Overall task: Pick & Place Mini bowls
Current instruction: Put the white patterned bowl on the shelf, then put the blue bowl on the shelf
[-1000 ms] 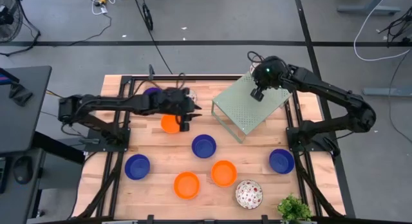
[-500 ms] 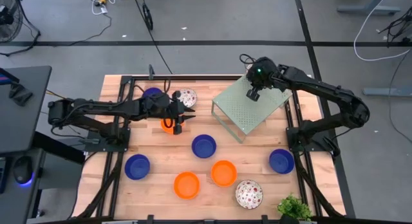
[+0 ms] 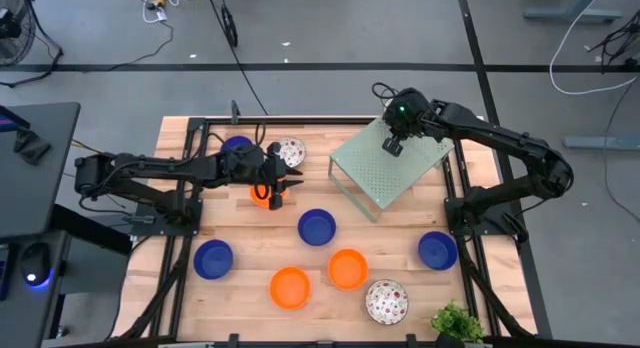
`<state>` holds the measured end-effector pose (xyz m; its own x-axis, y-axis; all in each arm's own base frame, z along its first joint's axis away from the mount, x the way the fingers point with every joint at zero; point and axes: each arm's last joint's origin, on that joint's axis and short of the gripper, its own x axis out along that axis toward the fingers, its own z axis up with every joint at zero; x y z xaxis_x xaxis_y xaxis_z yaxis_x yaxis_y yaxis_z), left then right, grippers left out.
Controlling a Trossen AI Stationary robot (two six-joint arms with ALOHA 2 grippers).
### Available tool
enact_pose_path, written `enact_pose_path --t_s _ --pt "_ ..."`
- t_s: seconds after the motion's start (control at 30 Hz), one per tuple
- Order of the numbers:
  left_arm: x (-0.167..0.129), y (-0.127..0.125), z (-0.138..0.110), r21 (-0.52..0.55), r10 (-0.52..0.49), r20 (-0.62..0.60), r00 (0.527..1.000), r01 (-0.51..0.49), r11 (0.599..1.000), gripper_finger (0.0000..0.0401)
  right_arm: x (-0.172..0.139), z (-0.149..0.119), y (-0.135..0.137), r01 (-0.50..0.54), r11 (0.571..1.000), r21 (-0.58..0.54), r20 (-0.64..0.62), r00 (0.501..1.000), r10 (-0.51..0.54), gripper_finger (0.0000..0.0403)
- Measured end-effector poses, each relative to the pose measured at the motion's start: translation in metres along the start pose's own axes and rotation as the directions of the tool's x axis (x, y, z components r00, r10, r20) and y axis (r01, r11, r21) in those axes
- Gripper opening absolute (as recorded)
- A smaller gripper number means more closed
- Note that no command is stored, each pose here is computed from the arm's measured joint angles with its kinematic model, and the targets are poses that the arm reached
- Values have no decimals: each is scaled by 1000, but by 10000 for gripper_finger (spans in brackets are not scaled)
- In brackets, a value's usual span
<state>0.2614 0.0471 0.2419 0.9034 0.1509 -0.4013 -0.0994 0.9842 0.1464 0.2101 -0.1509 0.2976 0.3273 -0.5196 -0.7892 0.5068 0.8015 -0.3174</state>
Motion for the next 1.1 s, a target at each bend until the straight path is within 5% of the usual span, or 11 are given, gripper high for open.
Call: enact_pose_path --t_s 0.4,0.7,0.87,1.1 --pt "0 -1 0 -24 -3 0 1000 3 1000 106 -4 -3 2 -52 998 39 -6 999 52 120" --pt "-1 -14 3 -6 -47 13 999 47 999 106 -64 14 9 -108 988 109 137 986 93 166" --pt "-4 -27 7 -31 -91 32 995 92 995 105 -96 18 52 -278 960 28 224 938 265 159" --pt "-12 -64 11 -59 -223 43 974 225 973 105 -122 -12 146 -477 877 -58 164 862 480 129"
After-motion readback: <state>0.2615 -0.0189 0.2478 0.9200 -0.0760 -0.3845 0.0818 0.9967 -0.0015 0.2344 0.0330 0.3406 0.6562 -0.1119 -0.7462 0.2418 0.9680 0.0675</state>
